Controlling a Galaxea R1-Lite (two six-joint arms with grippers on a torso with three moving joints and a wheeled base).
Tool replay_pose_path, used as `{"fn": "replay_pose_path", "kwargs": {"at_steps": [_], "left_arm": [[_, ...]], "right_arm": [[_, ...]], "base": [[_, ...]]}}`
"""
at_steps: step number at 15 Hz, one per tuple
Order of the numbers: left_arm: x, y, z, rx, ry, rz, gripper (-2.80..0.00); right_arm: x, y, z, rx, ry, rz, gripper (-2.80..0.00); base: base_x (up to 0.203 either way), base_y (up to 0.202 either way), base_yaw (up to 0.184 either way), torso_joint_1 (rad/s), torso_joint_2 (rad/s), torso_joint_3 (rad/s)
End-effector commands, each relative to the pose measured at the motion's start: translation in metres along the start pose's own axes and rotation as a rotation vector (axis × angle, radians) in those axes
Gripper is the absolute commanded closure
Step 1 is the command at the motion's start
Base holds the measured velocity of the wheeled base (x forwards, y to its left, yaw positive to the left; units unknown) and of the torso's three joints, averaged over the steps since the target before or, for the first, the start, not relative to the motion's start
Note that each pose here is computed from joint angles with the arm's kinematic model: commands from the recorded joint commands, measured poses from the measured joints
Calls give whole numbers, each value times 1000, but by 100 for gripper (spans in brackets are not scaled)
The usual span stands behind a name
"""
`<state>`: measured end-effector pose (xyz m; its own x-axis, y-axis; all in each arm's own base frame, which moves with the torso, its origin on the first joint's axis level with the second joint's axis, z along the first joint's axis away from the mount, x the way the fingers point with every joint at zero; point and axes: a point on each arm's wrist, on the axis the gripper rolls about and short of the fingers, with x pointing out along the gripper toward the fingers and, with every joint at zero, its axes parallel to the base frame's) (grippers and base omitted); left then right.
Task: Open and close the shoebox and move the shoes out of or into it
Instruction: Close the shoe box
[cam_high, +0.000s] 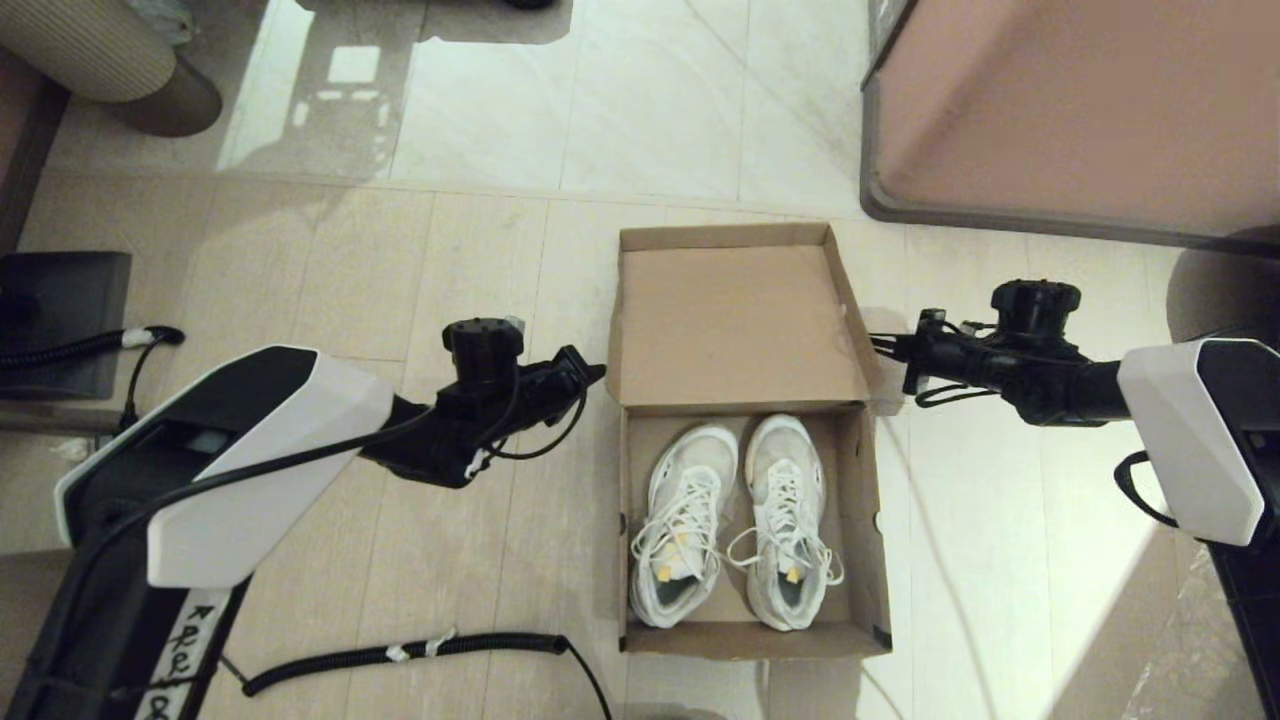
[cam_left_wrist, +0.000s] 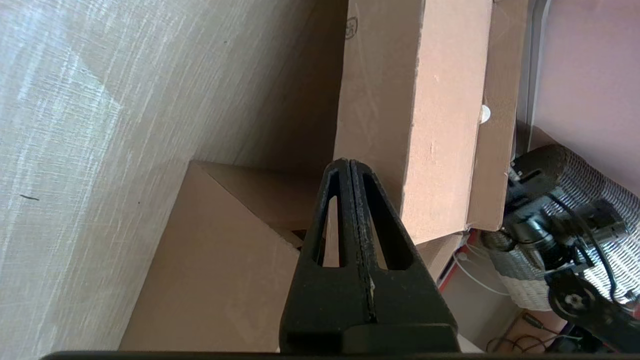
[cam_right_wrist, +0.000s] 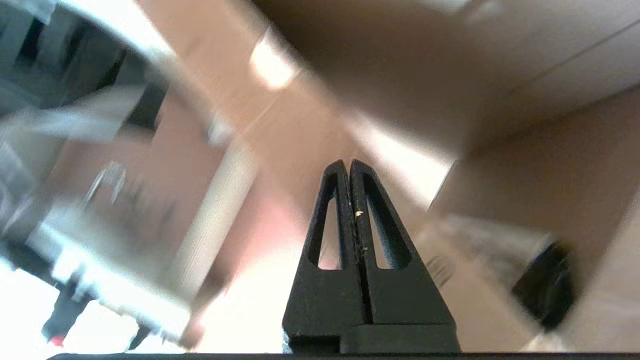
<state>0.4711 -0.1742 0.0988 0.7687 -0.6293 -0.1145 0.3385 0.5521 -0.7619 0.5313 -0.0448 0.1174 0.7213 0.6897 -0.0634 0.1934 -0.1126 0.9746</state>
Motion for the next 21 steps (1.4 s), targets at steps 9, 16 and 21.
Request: {"fn": "replay_pose_path", "kwargs": {"at_steps": [9,16,21], "left_arm": [[10,7,-3,0,1,-18,0],[13,5,-6,1,14,-30,0],[19,4,-9,6,37,-65,0]], "right_arm": [[7,-24,15,-111,-60,74,0],[32,-31,-6,-146,6,56,0],[32,-35,-5,-174,90,85,0]], "base": [[0,0,0,0,0,0],[0,0,0,0,0,0],[0,0,0,0,0,0]]}}
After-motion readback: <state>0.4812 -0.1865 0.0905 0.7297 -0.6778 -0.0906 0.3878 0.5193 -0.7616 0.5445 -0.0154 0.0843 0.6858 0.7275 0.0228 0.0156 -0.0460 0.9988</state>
